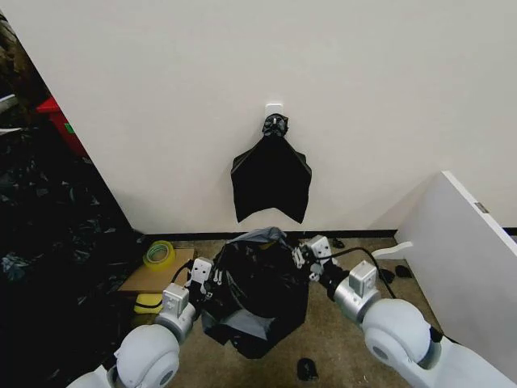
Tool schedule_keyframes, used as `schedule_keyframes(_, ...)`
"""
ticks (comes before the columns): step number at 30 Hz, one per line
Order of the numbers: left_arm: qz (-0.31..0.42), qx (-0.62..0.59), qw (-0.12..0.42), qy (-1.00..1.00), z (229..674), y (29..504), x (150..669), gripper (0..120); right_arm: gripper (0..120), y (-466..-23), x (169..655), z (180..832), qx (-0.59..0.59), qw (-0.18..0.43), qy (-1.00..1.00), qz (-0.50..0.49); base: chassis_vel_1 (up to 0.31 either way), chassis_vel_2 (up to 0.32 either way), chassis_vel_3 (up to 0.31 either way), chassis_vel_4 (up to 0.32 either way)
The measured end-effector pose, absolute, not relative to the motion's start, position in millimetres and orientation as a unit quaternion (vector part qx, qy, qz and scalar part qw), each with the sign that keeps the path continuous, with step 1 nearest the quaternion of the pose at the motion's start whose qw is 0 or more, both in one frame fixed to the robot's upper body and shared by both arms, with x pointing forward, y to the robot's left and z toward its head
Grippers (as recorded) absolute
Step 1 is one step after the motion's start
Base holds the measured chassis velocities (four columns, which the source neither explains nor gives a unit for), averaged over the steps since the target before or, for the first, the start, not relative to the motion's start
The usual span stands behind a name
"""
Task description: Place the garbage bag over the trash bin.
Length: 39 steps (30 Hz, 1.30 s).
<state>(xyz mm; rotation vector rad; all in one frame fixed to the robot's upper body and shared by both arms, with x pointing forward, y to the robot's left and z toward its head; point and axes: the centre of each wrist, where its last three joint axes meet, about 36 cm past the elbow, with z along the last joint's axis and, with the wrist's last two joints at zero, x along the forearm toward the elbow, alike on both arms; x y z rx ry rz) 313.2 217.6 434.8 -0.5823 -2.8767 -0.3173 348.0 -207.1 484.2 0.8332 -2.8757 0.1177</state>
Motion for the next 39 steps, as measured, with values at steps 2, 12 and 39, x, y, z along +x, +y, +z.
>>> schedule_keyframes(2,-0.125,-0.203,0.082,-0.968,434.2,219.4,311.9,1,0,-209.7,350.3,485.3,0.274,0.074,-0.958,0.04,0.0,0.0,0.0,0.0)
schedule_keyframes(12,-0.176,-0.23,0.064,-0.955,431.7,221.6,305.0,1,0,-216.7,358.7,490.9,0.279,0.09,-0.956,0.026,0.0,0.0,0.0,0.0)
schedule_keyframes(39,-0.153,-0.251,0.051,-0.954,432.1,215.4,291.8,1,0,-242.8,366.5,457.3,0.238,0.148,-0.957,0.078,0.0,0.0,0.0,0.0)
